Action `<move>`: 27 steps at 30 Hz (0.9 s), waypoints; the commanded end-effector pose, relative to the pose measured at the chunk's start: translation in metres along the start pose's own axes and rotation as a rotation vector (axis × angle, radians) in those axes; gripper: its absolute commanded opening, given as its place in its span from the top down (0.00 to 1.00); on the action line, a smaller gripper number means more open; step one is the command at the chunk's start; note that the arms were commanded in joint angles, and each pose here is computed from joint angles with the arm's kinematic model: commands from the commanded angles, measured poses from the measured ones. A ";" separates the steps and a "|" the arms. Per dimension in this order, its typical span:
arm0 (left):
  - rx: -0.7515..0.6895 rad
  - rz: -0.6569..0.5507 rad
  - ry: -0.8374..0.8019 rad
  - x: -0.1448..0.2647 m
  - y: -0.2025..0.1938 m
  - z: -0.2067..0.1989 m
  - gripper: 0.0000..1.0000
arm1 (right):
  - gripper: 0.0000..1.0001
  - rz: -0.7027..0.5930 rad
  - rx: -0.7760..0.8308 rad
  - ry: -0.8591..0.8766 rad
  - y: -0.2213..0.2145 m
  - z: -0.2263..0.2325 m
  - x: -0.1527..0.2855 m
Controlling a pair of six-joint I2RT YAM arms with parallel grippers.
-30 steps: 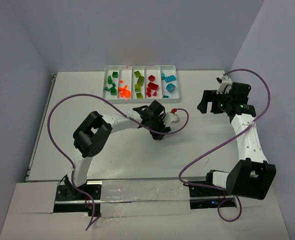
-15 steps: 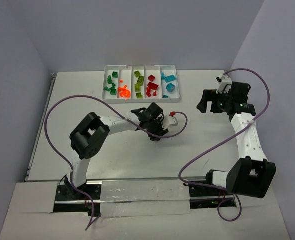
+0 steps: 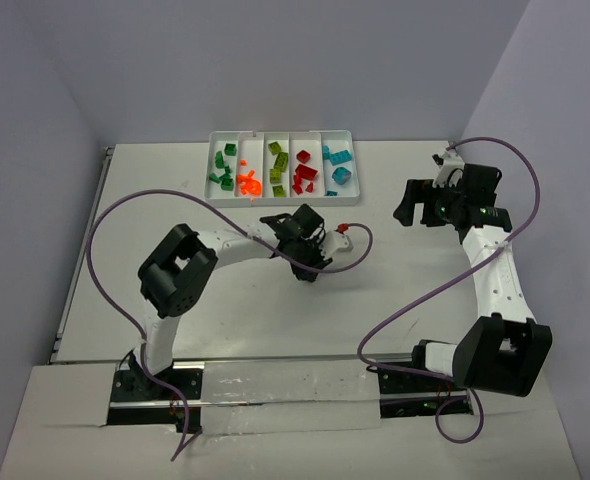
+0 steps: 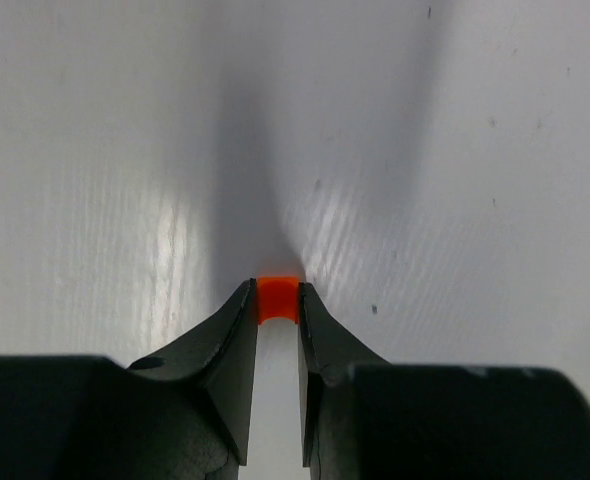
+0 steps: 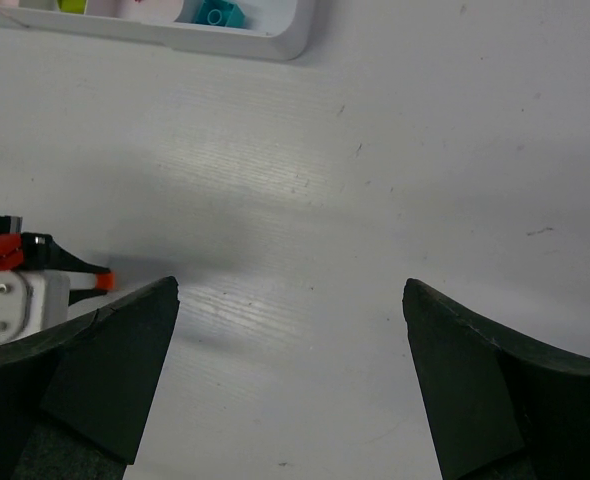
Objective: Sort the legos into containers by color
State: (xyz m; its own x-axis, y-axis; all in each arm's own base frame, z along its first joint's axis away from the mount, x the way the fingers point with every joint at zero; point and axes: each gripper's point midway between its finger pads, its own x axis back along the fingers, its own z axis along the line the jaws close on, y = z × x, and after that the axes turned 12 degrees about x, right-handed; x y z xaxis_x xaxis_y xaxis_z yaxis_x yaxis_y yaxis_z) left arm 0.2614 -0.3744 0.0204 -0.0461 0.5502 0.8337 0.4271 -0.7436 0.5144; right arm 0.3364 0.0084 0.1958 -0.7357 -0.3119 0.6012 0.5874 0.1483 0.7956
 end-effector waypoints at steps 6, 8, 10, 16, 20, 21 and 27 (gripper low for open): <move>0.232 -0.222 0.152 0.130 0.059 0.107 1.00 | 0.00 -0.051 0.007 0.015 0.019 0.000 0.003; 0.256 -0.306 0.290 0.156 0.071 0.157 1.00 | 0.00 -0.041 0.002 0.019 0.015 0.000 0.000; 0.297 -0.358 0.391 0.174 0.074 0.200 1.00 | 0.00 -0.031 -0.002 0.022 0.013 0.000 -0.002; 0.402 -0.572 0.557 0.214 0.103 0.318 1.00 | 0.00 -0.011 -0.010 0.020 0.010 -0.002 -0.006; 0.395 -0.622 0.592 0.214 0.108 0.364 1.00 | 0.00 0.004 -0.011 0.018 0.007 -0.003 -0.008; 0.384 -0.635 0.599 0.212 0.110 0.371 1.00 | 0.00 0.008 -0.012 0.019 0.006 -0.004 -0.009; 0.321 -0.679 0.636 0.193 0.108 0.395 1.00 | 0.00 0.021 -0.023 0.029 0.003 -0.004 -0.014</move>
State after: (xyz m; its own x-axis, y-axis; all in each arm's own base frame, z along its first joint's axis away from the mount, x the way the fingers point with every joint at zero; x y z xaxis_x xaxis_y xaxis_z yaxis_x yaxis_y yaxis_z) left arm 0.6351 -0.1825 0.1342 -0.7570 0.4119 0.5073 0.4868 -0.1626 0.8583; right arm 0.3400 0.0108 0.1763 -0.6919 -0.3375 0.6383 0.6364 0.1324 0.7599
